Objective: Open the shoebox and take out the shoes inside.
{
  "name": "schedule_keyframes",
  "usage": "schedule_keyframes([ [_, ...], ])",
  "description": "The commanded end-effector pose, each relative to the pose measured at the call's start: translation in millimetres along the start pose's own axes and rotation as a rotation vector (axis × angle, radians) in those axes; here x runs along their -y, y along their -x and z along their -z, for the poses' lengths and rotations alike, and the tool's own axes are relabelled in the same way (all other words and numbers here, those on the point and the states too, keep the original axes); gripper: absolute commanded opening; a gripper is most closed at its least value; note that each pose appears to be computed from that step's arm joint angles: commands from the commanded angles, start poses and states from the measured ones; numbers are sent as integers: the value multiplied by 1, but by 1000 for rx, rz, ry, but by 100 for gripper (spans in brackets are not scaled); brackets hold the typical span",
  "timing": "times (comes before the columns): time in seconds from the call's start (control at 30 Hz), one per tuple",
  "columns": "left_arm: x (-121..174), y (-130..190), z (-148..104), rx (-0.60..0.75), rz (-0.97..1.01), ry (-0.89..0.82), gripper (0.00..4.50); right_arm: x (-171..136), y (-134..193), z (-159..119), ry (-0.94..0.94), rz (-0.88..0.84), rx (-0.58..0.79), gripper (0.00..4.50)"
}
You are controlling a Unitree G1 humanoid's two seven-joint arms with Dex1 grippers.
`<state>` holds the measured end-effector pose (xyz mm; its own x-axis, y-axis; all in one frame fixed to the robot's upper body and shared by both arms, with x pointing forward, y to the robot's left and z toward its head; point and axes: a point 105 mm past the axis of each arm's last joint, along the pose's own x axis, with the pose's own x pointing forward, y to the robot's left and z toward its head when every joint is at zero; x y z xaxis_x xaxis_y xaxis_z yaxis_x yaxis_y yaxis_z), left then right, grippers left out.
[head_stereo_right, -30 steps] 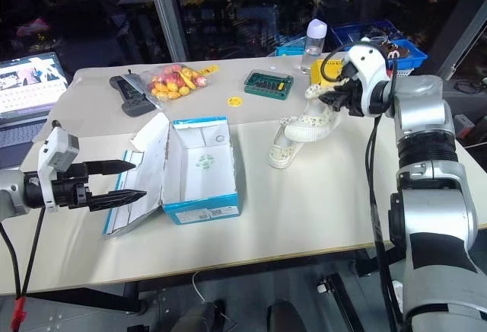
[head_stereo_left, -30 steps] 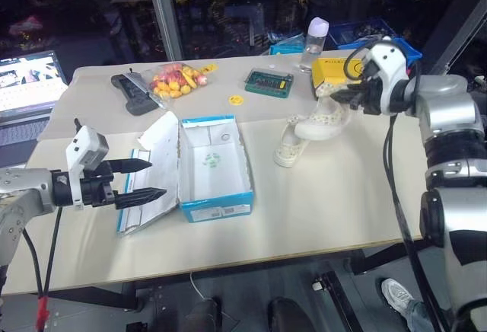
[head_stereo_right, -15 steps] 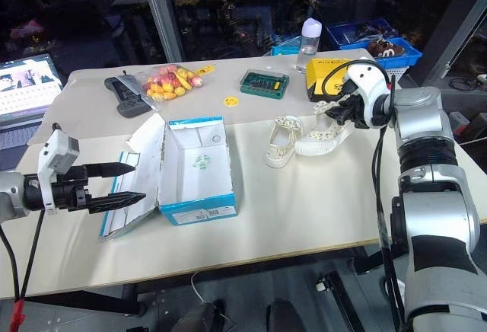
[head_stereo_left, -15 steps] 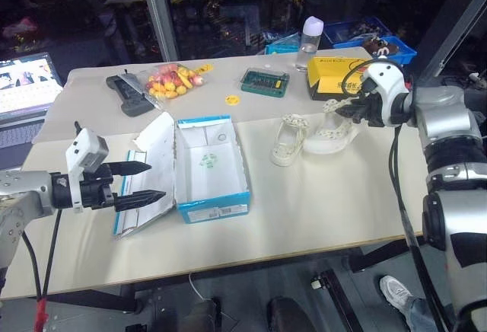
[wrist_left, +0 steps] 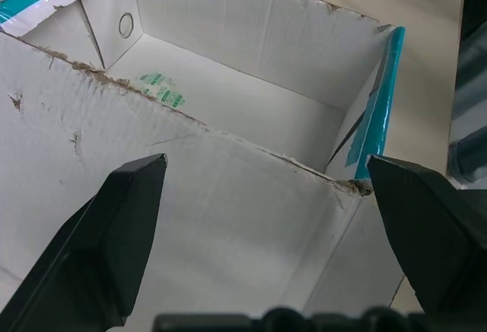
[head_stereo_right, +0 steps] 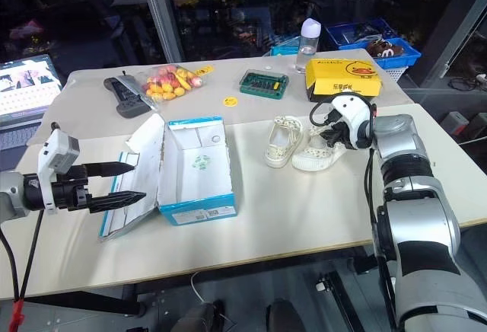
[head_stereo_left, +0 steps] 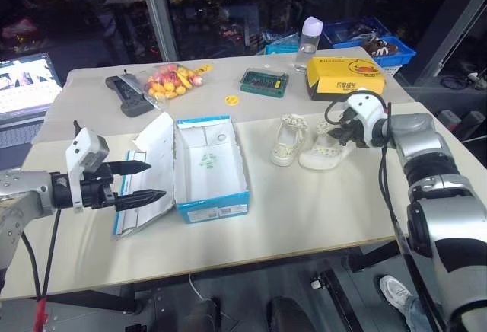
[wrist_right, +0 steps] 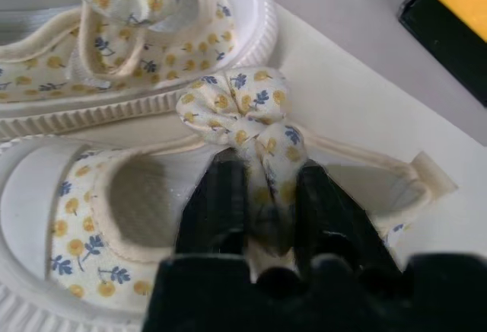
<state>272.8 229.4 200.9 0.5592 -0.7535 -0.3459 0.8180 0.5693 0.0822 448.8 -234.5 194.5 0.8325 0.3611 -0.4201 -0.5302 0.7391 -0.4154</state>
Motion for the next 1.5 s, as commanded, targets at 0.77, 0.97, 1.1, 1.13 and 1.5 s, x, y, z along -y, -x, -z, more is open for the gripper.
schedule_keyframes([
  [0.77, 4, 7, -11, 92, -61, -12, 450, -84, 93, -62, 35, -194, 249, 357],
  [0.97, -68, 40, -15, 380, -777, 127, 450, -72, 92, -21, -151, 224, 212, 357],
  [1.1, -91, 87, 30, 428, -1221, 274, 450, -84, 94, 5, -272, 383, 228, 357],
  [1.13, -92, 92, 41, 418, -1267, 297, 450, -82, 95, 12, -316, 430, 228, 357],
  [1.5, -99, 91, 73, 359, -1239, 298, 450, -81, 84, 43, -278, 527, 210, 357],
])
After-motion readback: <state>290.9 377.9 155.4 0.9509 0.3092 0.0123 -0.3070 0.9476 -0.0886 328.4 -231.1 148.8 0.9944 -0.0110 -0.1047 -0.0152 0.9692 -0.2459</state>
